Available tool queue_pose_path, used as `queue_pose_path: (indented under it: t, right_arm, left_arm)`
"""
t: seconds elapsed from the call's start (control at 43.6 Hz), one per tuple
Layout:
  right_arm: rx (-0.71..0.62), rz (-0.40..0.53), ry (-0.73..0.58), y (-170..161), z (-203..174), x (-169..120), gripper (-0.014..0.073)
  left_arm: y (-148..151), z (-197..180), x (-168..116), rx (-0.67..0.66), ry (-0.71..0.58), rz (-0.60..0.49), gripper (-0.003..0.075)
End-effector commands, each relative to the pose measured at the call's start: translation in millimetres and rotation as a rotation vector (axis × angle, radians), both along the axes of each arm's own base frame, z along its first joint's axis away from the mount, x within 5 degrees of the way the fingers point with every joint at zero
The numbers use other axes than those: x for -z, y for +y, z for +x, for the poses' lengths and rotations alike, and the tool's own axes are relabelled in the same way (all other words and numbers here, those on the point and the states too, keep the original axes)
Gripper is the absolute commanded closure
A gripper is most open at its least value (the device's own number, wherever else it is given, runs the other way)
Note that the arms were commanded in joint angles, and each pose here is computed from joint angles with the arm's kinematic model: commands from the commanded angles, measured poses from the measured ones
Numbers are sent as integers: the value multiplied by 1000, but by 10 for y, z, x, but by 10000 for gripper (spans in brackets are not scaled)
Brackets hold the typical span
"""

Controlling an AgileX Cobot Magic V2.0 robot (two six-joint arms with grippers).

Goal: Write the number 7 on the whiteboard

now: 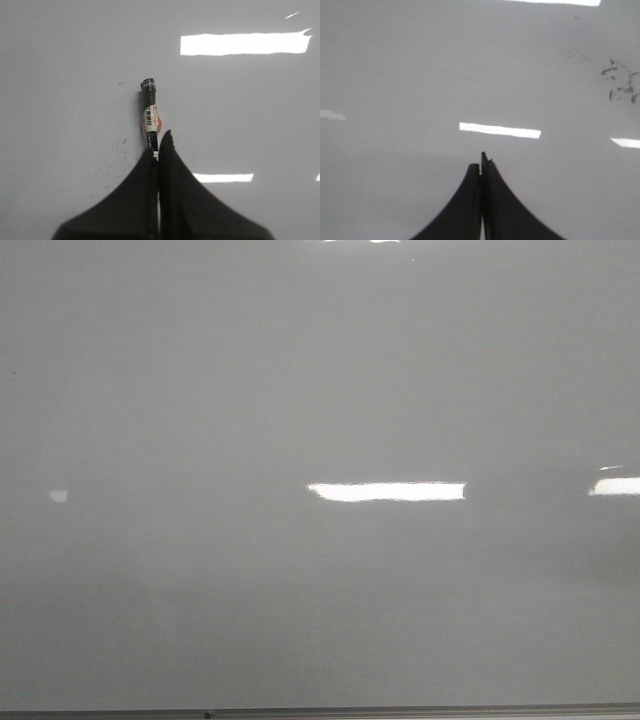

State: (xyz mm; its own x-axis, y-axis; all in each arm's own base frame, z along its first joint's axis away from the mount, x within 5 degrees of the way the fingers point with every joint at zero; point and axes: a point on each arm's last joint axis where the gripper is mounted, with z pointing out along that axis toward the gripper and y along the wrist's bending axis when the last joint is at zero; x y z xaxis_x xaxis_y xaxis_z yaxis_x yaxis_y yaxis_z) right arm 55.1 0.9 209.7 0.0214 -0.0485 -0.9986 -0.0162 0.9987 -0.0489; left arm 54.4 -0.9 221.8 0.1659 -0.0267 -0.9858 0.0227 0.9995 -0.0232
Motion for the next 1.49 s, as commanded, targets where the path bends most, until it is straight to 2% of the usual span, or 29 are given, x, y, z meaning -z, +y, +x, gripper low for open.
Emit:
queue_pose_path:
  t: [0.0, 0.138, 0.298, 0.459, 0.642, 0.78, 1.17, 1.239, 1.285, 1.331, 1.4, 1.468]
  right_arm:
    - [3, 5, -158, -3, -98, -389, 663]
    - [5, 6, -166, -6, -201, -702, 663]
    - [7, 6, -143, -9, -264, -1088, 663]
    - [10, 5, -45, -11, -238, -1439, 663]
    - [13, 3, 128, -11, -107, -1697, 663]
    - [15, 1, 262, -11, 35, -1696, 663]
    - [15, -1, 351, -7, 301, -1630, 649]
    - [15, -1, 350, -6, 315, -1631, 574]
    - [15, -1, 346, -6, 320, -1634, 491]
    - [15, -1, 346, -6, 323, -1634, 389]
    - [15, -1, 346, -6, 323, -1634, 205]
    - [15, -1, 346, -6, 323, -1634, 82]
  left_arm:
    - [5, -95, -345, 11, -129, -57, 741]
    - [-8, -217, -779, 29, -108, -53, 741]
    - [-24, -252, -1174, 33, 6, 20, 741]
    - [-32, -136, -1388, 36, 116, 47, 741]
    - [-40, 79, -1369, 40, 225, 49, 741]
    - [-46, 203, -1297, 46, 317, 50, 741]
    - [-56, 383, -1189, 54, 434, 46, 739]
    - [-58, 415, -1159, 55, 466, 45, 702]
    - [-59, 434, -1140, 57, 488, 45, 648]
    - [-60, 450, -1120, 58, 509, 46, 572]
    - [-61, 483, -1102, 59, 527, 46, 409]
    - [-62, 509, -1089, 59, 539, 46, 258]
